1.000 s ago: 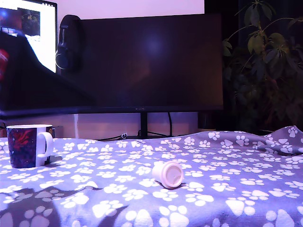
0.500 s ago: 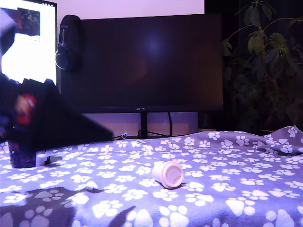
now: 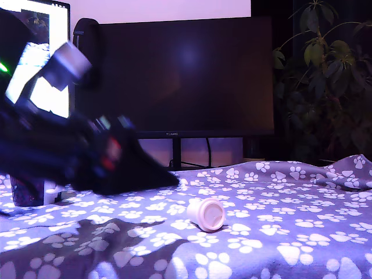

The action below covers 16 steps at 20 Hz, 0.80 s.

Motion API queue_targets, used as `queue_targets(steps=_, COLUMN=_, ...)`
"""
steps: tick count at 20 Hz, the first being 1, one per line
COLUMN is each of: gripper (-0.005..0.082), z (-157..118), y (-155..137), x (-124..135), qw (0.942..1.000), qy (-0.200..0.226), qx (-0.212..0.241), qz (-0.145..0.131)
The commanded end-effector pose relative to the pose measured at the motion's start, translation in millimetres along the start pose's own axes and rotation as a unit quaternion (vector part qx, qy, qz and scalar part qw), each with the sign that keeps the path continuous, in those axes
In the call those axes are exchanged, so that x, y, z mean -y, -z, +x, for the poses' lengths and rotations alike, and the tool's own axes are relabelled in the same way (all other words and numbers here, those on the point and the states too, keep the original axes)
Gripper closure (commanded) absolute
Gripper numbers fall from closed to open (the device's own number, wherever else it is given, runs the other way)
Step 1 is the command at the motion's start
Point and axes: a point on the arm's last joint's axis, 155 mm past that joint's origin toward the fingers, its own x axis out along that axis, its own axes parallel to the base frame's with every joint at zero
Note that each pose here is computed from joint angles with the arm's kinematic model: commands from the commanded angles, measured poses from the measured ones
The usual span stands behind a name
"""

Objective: Pick up the coffee capsules on the table and drop them inside the coffee cup

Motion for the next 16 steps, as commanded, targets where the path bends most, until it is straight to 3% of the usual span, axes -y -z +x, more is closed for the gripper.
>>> queue_targets(steps=1, gripper=0.0141, z=9, y=-4, x=5, qw=0.9999, qy=0.01, qx=0.003, qz=0.007)
queue_targets(steps=16, gripper=0.0145, z=56, y=9, x=-4, qw=0.9987, qy=0.017, qx=-0.048, qz=-0.002)
